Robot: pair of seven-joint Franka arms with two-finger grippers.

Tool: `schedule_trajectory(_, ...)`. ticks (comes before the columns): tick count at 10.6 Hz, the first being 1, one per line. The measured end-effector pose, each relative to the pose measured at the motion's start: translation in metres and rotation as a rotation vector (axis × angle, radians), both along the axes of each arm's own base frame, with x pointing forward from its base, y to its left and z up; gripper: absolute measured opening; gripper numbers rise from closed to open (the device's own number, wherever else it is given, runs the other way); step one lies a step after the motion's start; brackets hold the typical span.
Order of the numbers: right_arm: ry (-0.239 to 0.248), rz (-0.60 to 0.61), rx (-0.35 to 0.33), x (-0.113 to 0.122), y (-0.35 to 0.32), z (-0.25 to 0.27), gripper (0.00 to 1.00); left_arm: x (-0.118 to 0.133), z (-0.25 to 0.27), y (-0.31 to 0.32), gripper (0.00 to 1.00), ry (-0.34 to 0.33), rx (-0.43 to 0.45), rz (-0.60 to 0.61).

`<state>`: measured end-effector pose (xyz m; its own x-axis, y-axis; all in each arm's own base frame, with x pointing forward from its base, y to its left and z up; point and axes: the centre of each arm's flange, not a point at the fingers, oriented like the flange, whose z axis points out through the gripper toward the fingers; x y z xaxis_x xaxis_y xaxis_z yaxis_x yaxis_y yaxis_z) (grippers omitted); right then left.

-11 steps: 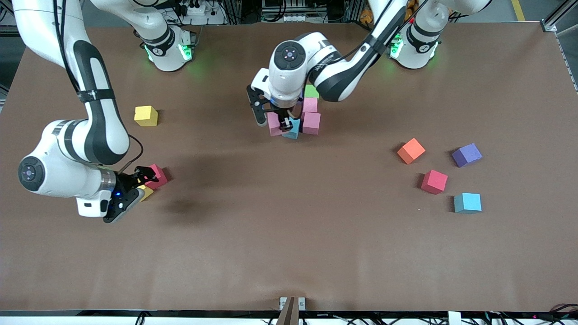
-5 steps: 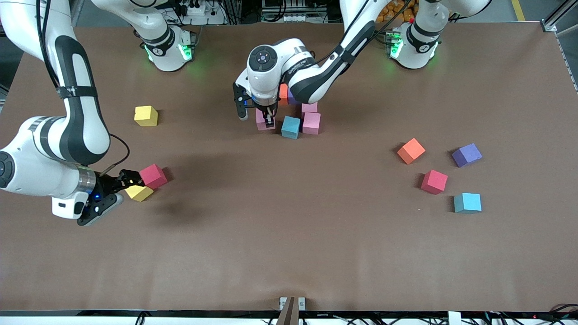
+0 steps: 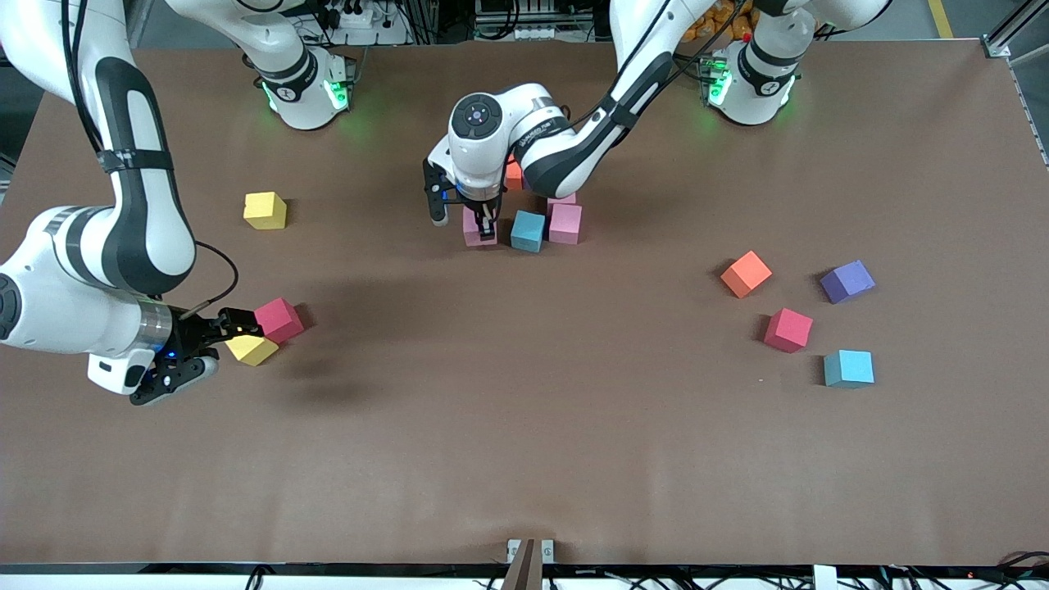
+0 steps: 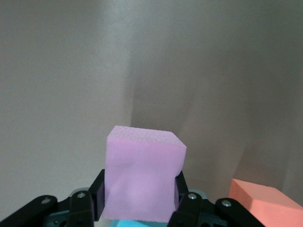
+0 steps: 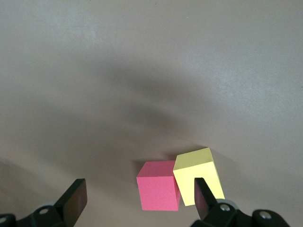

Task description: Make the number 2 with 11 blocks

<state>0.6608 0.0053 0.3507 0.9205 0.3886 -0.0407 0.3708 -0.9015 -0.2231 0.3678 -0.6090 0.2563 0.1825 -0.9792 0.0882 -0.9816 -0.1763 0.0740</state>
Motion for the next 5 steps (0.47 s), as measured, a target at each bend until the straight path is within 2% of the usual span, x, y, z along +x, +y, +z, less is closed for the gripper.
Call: schedule_trajectory(5,0.011,-0.005,0.000,-0.0012,0.0001,-0.0008,1.00,-0.0014,-0.0118,0.0002,0.59,0.006,0.010,-0.007)
